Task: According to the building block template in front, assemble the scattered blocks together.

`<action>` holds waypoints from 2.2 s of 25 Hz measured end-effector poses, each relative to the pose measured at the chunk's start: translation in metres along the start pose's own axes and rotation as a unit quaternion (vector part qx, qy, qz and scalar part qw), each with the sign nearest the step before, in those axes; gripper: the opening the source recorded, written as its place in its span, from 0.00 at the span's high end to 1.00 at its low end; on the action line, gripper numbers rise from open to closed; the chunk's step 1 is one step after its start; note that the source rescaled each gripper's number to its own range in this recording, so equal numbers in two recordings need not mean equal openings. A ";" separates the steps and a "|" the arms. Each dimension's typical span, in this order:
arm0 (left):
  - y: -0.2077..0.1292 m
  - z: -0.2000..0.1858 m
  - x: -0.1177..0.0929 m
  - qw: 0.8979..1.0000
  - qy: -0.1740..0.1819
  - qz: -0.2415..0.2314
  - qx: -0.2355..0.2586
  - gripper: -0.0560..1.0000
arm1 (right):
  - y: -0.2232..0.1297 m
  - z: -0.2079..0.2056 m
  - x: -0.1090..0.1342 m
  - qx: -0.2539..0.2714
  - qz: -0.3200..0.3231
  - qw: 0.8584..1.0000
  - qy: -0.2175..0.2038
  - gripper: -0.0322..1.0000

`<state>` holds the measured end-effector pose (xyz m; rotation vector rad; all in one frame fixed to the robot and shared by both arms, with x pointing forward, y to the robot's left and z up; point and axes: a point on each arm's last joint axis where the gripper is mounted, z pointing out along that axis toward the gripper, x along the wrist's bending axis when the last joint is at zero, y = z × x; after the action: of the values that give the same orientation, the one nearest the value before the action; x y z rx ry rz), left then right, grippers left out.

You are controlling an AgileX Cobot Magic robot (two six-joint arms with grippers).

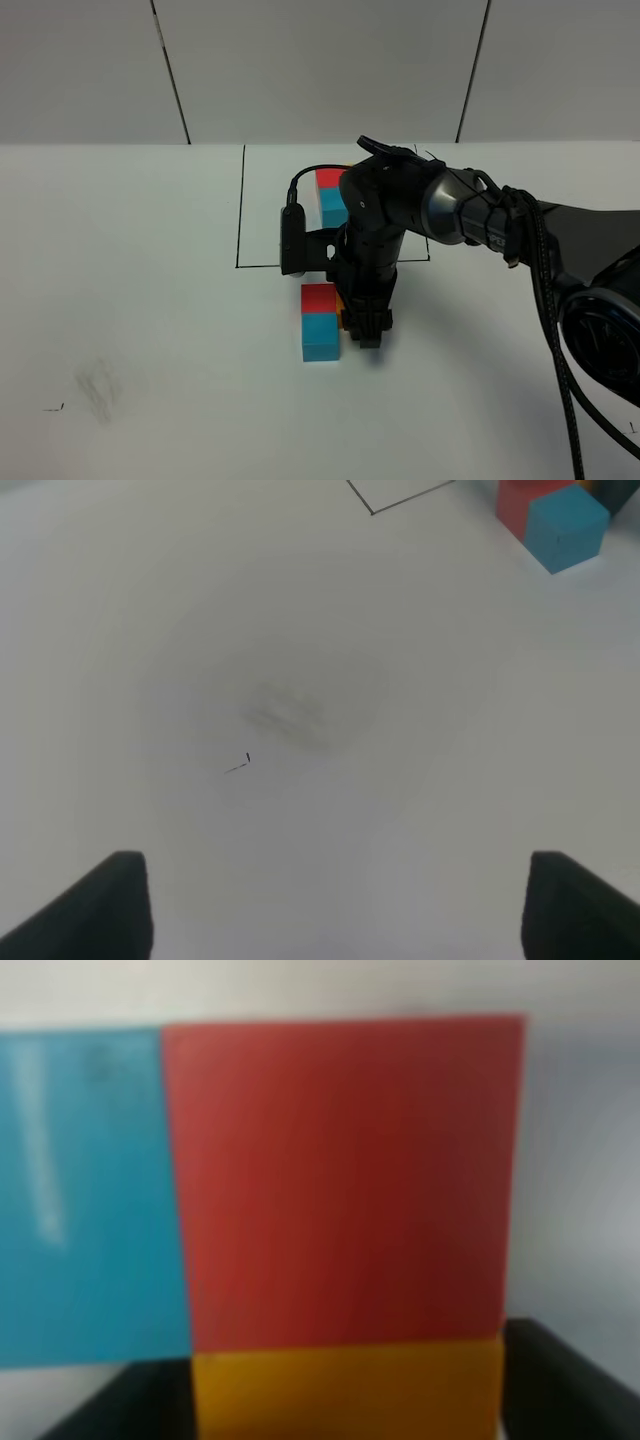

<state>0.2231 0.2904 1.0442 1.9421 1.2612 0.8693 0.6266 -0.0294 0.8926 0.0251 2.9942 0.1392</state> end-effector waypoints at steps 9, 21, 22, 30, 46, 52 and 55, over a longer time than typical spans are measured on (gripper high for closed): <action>0.000 0.000 0.000 1.000 0.000 0.000 0.000 0.14 | -0.002 -0.001 -0.001 0.013 -0.009 1.000 -0.005 0.23; 0.000 0.000 0.000 1.000 0.000 0.000 0.000 0.14 | -0.013 -0.017 -0.010 0.098 0.004 0.995 -0.016 0.23; 0.000 0.000 0.000 1.000 0.000 0.000 0.000 0.14 | -0.013 -0.019 -0.010 0.098 0.005 0.995 -0.017 0.23; 0.000 0.000 0.000 1.000 0.000 0.000 0.000 0.14 | -0.023 -0.089 -0.019 0.063 0.047 0.995 -0.068 0.23; 0.000 0.000 0.000 1.000 0.000 0.000 0.000 0.14 | -0.124 -0.253 -0.026 0.011 0.242 0.949 -0.201 0.23; 0.000 0.000 0.000 1.000 0.000 0.000 0.000 0.14 | -0.162 -0.314 -0.008 -0.018 0.299 0.917 -0.262 0.23; 0.000 0.000 0.000 1.000 0.000 0.000 0.000 0.14 | -0.187 -0.344 0.005 -0.029 0.334 0.895 -0.295 0.23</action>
<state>0.2231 0.2904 1.0442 1.9421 1.2612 0.8693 0.5707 -0.2463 1.2132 0.9135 2.2507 0.2394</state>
